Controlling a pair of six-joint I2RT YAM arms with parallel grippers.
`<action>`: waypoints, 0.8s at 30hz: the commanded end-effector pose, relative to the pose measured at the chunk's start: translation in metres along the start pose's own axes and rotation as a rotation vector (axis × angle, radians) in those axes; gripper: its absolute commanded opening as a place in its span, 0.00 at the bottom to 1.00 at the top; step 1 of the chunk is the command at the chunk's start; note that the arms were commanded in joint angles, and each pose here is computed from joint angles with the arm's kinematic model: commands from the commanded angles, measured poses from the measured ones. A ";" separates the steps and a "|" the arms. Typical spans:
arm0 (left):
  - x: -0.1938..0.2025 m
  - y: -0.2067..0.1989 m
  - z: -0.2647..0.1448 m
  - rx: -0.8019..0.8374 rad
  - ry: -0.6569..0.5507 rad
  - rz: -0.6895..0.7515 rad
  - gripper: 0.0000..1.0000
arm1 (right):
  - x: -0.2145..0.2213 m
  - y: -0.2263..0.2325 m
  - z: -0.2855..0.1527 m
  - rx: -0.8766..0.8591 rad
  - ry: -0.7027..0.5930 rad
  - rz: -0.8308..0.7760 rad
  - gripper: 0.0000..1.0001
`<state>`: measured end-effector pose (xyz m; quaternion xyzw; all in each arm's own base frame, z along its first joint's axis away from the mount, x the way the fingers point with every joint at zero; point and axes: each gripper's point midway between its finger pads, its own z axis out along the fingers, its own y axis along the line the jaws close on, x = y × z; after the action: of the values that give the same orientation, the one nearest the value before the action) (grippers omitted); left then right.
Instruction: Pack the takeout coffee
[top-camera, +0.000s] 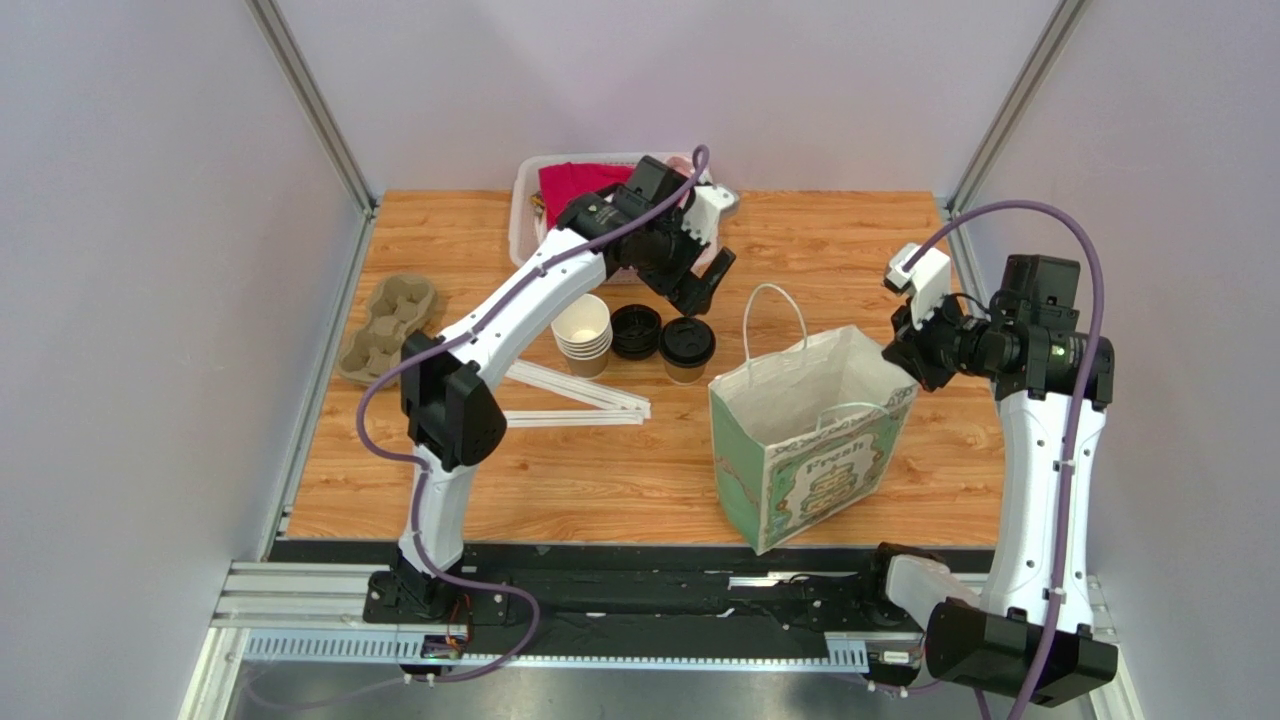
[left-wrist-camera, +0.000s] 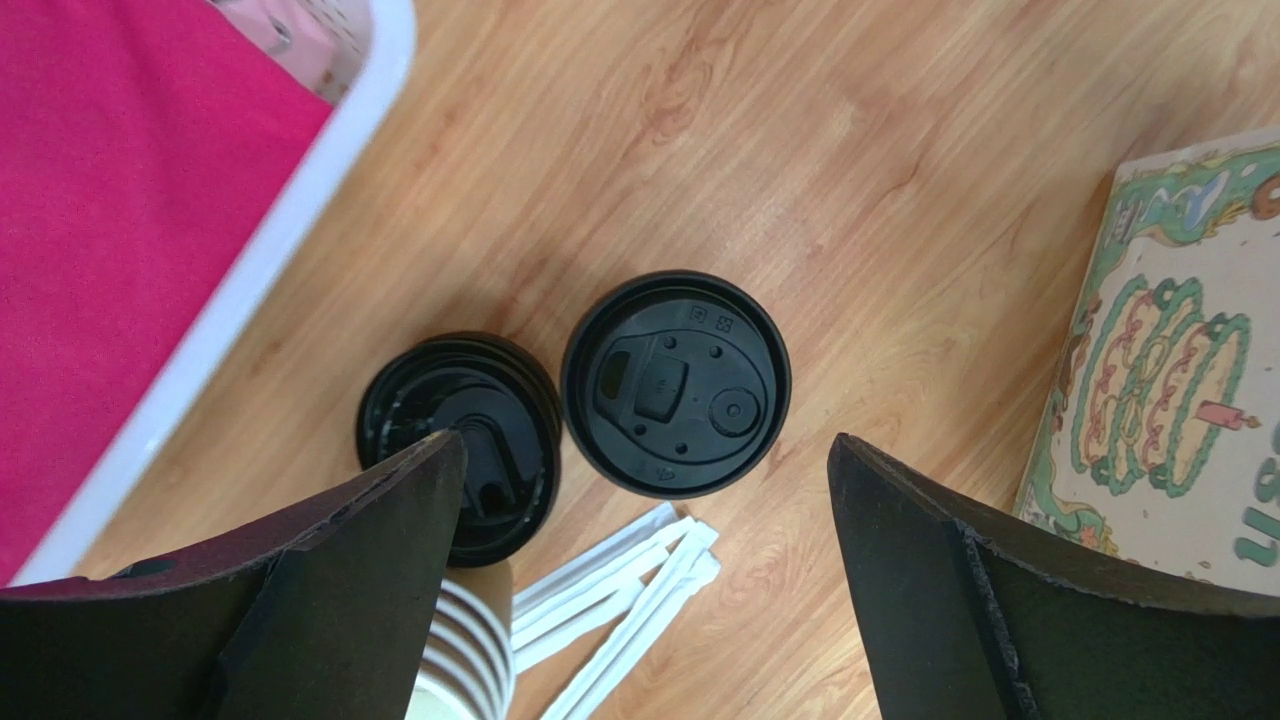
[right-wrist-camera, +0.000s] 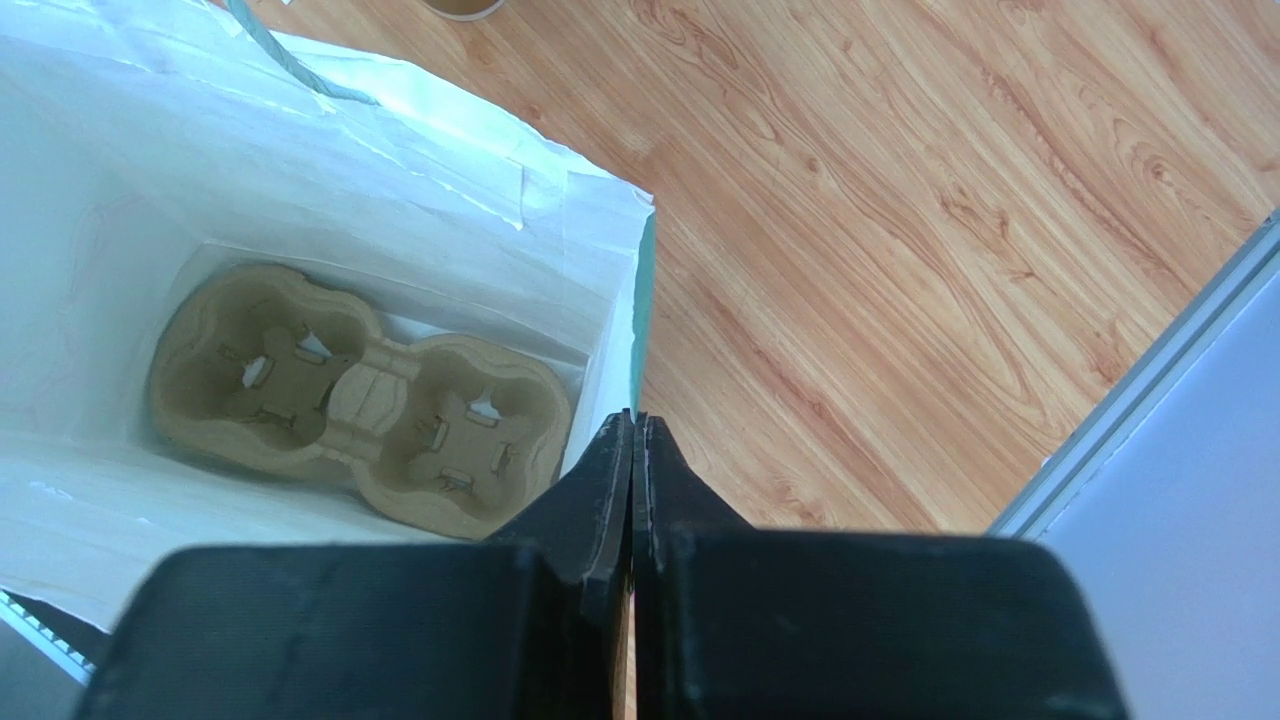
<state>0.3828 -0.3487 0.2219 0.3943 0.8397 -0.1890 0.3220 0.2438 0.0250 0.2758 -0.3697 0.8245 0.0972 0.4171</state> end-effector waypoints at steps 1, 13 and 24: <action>0.002 -0.013 0.010 -0.001 0.023 -0.044 0.99 | -0.019 -0.006 -0.012 0.054 -0.079 -0.061 0.00; 0.031 -0.023 0.044 -0.051 0.126 0.010 0.96 | -0.020 -0.001 -0.014 0.079 -0.121 -0.054 0.00; 0.050 -0.015 0.054 -0.093 0.196 0.042 0.99 | -0.022 0.003 -0.014 0.062 -0.132 -0.034 0.00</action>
<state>0.3665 -0.3666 0.1563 0.4068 0.8657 -0.1196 0.2660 0.2376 0.0293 0.2904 -0.3618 0.8053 0.0866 0.4616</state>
